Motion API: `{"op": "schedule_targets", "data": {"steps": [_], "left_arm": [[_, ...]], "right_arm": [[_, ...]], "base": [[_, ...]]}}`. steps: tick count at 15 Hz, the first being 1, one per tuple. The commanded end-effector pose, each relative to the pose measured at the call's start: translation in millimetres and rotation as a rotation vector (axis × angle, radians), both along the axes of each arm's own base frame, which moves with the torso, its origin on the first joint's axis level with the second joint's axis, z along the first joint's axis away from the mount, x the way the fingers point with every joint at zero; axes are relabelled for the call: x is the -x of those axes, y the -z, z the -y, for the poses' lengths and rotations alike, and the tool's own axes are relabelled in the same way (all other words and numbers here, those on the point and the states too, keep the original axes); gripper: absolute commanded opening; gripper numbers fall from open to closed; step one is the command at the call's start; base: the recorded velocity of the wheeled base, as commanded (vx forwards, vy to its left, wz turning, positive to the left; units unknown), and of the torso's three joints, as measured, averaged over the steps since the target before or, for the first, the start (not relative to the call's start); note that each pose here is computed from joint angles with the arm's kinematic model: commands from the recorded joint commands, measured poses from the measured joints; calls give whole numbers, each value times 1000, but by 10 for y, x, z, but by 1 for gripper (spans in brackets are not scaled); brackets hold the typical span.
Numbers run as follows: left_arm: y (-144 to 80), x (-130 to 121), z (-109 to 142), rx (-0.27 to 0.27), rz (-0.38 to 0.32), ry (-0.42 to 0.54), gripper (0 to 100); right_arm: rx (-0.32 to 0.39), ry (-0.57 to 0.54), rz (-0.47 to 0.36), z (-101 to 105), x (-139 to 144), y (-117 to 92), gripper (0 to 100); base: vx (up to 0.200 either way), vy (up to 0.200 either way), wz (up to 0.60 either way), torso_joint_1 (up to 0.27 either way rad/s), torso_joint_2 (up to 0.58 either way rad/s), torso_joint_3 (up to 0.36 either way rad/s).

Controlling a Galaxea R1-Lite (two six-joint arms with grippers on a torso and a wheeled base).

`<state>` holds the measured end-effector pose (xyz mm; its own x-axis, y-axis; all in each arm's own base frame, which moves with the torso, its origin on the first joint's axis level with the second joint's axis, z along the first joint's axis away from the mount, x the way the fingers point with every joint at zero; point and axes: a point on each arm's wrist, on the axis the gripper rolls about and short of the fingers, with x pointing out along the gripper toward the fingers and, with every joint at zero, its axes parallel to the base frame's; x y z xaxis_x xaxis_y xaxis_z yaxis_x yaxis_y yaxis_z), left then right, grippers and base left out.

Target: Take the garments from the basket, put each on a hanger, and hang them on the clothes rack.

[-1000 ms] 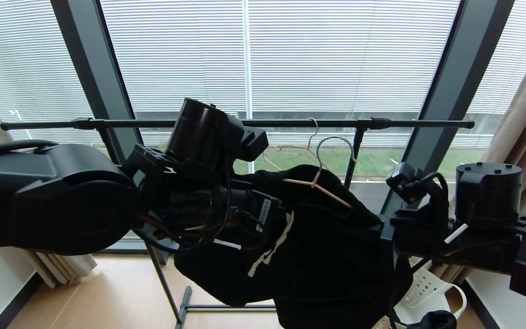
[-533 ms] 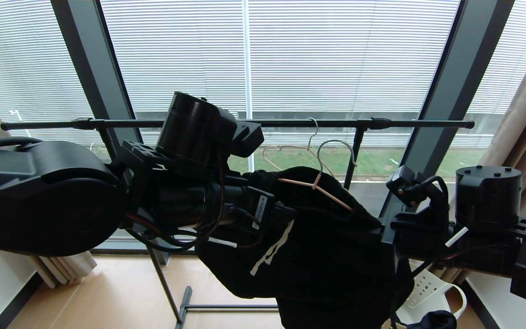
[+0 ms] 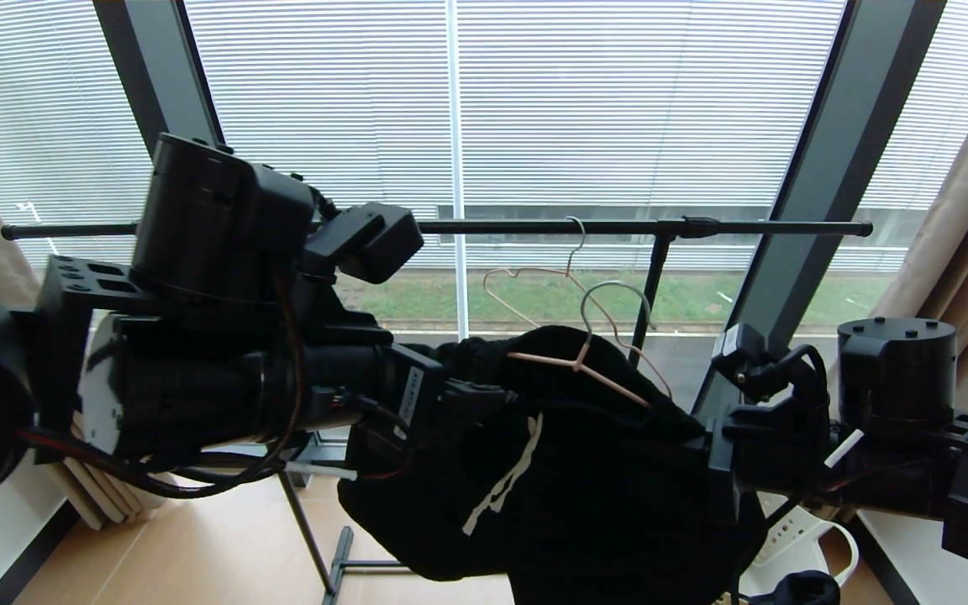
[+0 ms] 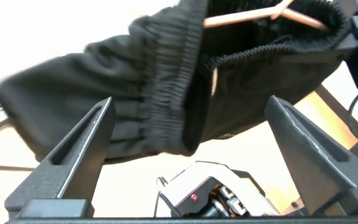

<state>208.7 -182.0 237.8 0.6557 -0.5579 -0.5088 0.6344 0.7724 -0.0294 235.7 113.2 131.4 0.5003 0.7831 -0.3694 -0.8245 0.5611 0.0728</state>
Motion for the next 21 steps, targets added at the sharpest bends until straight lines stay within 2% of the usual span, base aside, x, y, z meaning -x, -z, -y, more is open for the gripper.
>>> {"op": "schedule_targets", "data": {"steps": [1,4,5,7,11,14,16,21], "left_arm": [[-87,59,-320,-37,77,16,100],[-47,40,-499,-45,97,183,100],[-21,10,-518,-73,122,238,100],[90,-70,-517,-62,127,417,100],[329,-286,-516,-78,184,664,100],[469,-377,-470,-118,198,720,100],[518,-423,-438,-119,183,725,100],[657,-509,-336,-124,138,744,100]], "right_arm": [[33,-55,9,23,66,91,0],[68,-122,47,35,111,153,0],[77,-127,52,37,117,167,0],[91,-140,67,42,130,184,0],[96,-145,69,53,155,192,0],[99,-160,89,55,163,182,0],[80,-197,95,55,182,165,0],[67,-205,112,65,212,112,0]], "base": [[0,0,0,0,0,0],[0,0,0,0,0,0],[0,0,0,0,0,0],[0,0,0,0,0,0],[0,0,0,0,0,0],[0,0,0,0,0,0],[0,0,0,0,0,0],[0,0,0,0,0,0]]}}
